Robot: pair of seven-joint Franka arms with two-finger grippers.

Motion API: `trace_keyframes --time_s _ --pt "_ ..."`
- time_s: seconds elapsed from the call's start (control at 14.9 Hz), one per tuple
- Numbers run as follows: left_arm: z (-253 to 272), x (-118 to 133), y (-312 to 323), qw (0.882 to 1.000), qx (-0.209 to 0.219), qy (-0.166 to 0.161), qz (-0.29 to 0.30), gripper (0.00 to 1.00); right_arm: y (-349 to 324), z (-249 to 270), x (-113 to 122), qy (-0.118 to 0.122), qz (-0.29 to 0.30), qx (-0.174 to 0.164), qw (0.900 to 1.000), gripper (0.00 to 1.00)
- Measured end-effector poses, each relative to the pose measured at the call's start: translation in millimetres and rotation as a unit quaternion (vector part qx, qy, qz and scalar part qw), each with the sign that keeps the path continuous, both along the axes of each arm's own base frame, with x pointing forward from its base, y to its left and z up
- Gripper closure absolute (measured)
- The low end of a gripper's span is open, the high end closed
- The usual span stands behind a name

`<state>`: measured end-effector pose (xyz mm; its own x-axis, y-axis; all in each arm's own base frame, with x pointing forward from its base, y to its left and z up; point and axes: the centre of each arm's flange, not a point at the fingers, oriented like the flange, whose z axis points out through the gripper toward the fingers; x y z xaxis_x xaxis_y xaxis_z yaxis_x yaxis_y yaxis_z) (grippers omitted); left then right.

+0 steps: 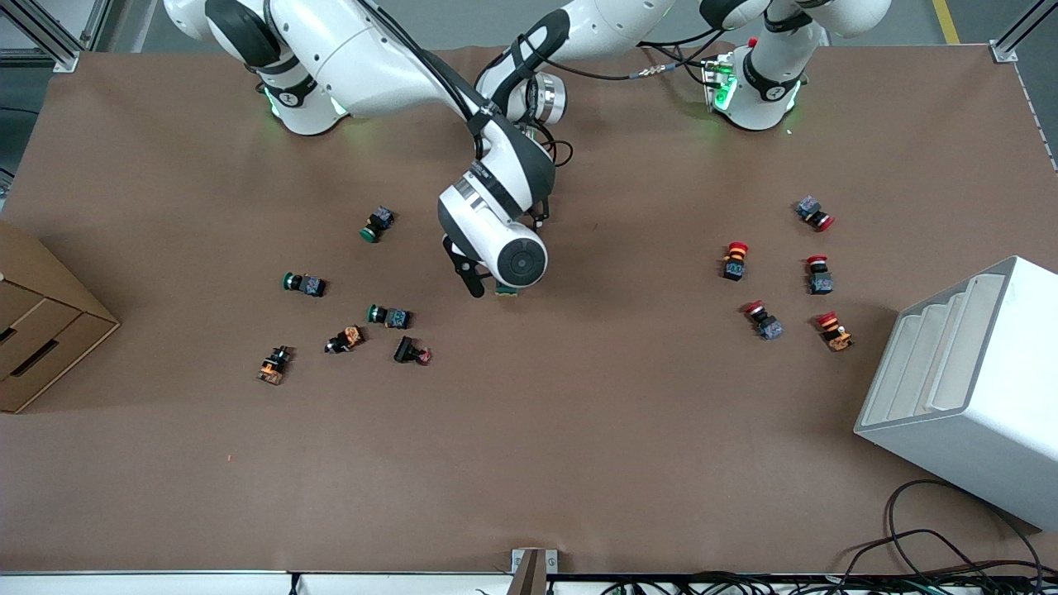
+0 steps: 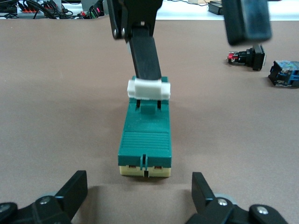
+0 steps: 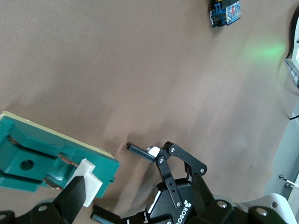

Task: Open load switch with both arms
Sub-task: 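Push the white handle down onto the switch body with the right gripper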

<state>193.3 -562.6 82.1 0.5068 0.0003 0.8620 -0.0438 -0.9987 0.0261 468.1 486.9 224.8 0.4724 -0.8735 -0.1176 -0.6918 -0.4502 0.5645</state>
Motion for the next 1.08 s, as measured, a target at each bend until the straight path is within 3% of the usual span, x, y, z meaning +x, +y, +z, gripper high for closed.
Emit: trace_keyframes --time_s 1.08 --pt "-2.1 -1.9 0.8 1.0 0.004 -0.006 0.001 0.01 7.0 -11.3 -12.6 -0.001 0.008 -0.001 1.0 0.0"
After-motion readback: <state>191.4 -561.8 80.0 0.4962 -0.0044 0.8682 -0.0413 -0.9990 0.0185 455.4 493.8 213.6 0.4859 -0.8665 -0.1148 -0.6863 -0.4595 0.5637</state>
